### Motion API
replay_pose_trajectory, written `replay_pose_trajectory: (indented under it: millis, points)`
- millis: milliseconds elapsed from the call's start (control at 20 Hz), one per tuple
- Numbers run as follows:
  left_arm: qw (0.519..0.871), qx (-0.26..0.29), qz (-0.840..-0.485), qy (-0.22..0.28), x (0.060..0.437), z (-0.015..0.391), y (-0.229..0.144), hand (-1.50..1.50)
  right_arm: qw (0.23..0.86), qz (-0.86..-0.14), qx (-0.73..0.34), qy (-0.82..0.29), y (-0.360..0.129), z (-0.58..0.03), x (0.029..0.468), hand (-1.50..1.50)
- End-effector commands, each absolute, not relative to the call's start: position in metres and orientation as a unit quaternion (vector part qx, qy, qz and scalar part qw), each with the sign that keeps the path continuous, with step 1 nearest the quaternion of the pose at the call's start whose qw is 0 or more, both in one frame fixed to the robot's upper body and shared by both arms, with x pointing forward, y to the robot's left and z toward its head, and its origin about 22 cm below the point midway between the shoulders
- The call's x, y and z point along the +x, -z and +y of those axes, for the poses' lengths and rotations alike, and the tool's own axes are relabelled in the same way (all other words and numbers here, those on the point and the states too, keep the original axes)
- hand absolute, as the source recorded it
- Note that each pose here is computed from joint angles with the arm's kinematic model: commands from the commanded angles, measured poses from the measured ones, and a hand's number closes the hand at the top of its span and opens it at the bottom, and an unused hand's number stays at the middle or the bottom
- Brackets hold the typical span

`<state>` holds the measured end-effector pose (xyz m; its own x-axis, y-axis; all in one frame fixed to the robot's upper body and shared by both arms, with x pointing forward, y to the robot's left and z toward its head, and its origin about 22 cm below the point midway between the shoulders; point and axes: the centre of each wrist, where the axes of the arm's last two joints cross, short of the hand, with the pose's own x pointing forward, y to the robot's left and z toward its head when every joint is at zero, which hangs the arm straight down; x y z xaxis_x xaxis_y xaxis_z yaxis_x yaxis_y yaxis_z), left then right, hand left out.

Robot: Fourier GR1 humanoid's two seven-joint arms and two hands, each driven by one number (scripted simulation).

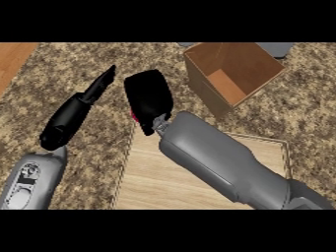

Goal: Pick the cupcake from the tray and place it in the cardboard box

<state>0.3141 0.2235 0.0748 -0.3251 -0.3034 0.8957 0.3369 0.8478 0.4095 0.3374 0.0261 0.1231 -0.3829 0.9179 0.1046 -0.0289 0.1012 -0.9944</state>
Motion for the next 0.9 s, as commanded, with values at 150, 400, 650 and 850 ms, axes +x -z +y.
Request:
replay_pose_trajectory:
  millis: [150, 400, 650, 850]
  points:
    - [0.589, 0.000, -0.763, 0.267, 0.320, 0.223, -0.078, 0.00, 0.401, -0.664, -0.405, -0.485, -0.183, 0.062, 0.333, 1.50]
    - [0.594, 0.011, -0.763, 0.256, 0.319, 0.235, -0.080, 0.00, 0.473, -0.674, -0.453, -0.342, -0.211, 0.062, 0.352, 1.50]
    - [0.601, 0.013, -0.759, 0.250, 0.310, 0.249, -0.069, 0.00, 0.506, -0.661, -0.487, -0.264, -0.217, 0.054, 0.378, 1.50]
    - [0.606, 0.021, -0.756, 0.247, 0.301, 0.264, -0.065, 0.00, 0.521, -0.652, -0.498, -0.234, -0.236, 0.034, 0.402, 1.50]
